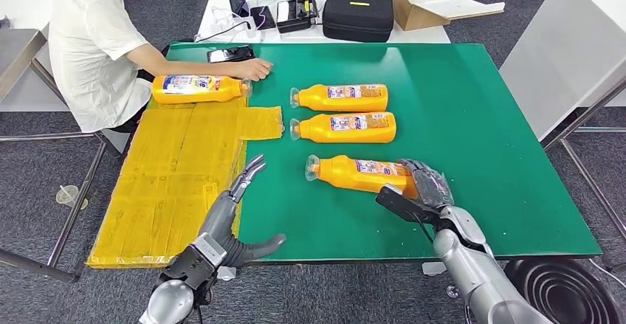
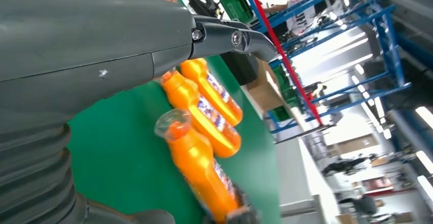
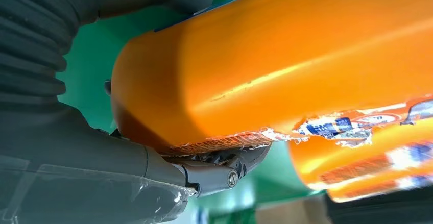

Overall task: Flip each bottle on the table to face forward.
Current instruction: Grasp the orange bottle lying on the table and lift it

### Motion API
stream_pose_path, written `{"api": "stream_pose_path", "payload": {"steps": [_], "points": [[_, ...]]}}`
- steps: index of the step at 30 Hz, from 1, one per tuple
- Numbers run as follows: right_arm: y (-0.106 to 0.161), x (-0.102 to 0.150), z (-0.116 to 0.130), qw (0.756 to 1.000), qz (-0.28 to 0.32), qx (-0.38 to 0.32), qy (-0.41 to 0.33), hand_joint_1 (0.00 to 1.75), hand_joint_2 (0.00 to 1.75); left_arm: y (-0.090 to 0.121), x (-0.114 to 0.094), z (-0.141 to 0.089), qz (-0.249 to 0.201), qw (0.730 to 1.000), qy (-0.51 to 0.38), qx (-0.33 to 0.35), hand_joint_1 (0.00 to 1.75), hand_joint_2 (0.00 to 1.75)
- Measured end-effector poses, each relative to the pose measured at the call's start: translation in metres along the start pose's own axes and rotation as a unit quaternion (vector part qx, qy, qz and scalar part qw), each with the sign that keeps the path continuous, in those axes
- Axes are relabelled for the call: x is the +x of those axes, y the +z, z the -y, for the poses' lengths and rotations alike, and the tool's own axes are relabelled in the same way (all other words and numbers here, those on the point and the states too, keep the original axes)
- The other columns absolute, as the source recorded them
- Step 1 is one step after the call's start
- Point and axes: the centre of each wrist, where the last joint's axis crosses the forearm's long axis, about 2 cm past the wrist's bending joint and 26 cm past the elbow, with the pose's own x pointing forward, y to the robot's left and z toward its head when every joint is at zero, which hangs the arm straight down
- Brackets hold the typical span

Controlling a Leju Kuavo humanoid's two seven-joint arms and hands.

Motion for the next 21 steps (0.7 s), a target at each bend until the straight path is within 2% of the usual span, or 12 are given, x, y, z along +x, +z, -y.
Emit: {"api": "stream_pose_path", "payload": {"steps": [4,8,13,21], "points": [[0.01,0.007,-0.013,0.995,0.05,-0.025,-0.086,1.75,1.75,-0.002,0.001,0.004,-0.001,0.997,0.077,0.03,0.0,1.75],[0.019,0.017,-0.024,0.987,0.072,-0.051,-0.138,1.75,1.75,-0.005,0.0,0.012,-0.029,0.987,0.134,0.077,0.0,1.75],[0.025,0.039,-0.033,0.962,0.115,-0.103,-0.224,1.75,1.75,-0.002,-0.006,0.026,-0.06,0.969,0.197,0.135,0.0,1.75],[0.023,0.076,-0.042,0.918,0.162,-0.17,-0.32,1.71,1.75,0.006,-0.009,0.041,-0.072,0.949,0.266,0.155,0.0,1.75]]}}
